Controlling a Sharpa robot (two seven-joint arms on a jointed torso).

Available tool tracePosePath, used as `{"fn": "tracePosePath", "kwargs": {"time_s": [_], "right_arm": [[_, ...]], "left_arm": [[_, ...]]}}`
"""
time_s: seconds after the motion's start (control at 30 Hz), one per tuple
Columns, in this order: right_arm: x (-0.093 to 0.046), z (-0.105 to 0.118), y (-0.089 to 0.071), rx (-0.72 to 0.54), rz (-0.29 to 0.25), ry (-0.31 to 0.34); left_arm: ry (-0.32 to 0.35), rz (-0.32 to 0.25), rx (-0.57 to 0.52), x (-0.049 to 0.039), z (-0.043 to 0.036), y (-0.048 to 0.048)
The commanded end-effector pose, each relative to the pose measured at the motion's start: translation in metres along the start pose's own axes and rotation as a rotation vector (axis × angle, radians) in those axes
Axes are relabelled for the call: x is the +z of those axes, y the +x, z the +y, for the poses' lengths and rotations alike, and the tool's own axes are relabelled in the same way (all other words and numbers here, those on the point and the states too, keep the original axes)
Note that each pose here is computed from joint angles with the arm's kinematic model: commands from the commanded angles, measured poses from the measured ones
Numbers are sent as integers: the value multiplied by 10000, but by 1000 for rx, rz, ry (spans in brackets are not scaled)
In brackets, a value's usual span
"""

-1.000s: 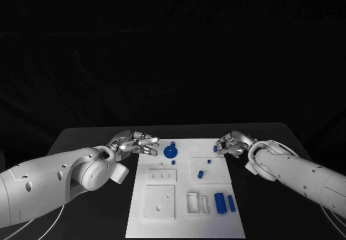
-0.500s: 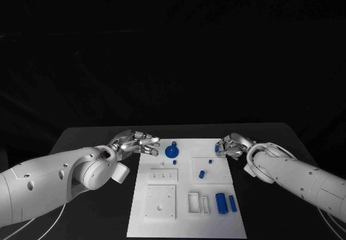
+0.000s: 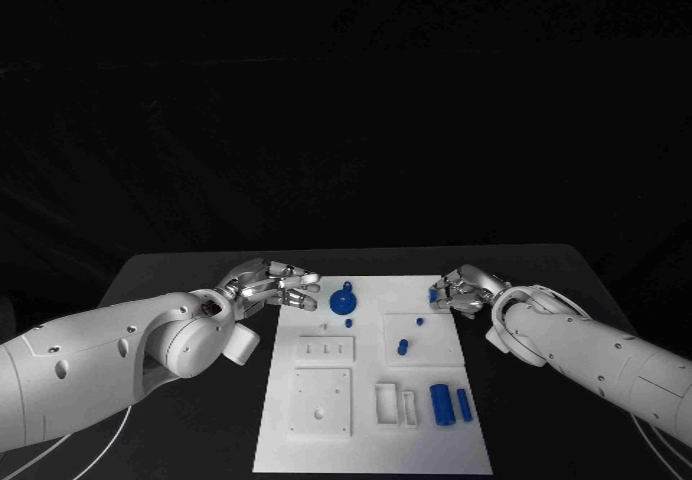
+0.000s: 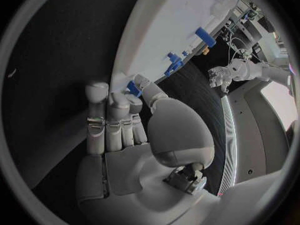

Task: Assemble the parts on the task board

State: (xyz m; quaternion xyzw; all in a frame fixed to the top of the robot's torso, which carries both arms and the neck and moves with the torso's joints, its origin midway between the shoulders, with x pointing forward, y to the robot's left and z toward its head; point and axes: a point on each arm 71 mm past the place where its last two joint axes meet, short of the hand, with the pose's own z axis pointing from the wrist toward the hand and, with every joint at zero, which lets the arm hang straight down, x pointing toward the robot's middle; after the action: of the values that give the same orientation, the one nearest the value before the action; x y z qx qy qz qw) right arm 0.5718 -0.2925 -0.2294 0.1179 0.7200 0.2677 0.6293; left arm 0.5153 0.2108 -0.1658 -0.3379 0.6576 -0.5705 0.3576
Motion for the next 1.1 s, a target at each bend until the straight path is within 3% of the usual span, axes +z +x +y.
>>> {"fn": "tracePosePath", "kwargs": {"time_s": [0.03, 0.53, 1.1], "right_arm": [[-6, -6, 44, 0, 13, 1], [2, 23, 75, 4, 10, -6], [-36, 110, 11, 3, -43, -3]], "left_arm": [[5, 22, -2, 6, -8, 26], [-1, 30, -3, 6, -3, 30], [-23, 12, 15, 4, 18, -17]]}}
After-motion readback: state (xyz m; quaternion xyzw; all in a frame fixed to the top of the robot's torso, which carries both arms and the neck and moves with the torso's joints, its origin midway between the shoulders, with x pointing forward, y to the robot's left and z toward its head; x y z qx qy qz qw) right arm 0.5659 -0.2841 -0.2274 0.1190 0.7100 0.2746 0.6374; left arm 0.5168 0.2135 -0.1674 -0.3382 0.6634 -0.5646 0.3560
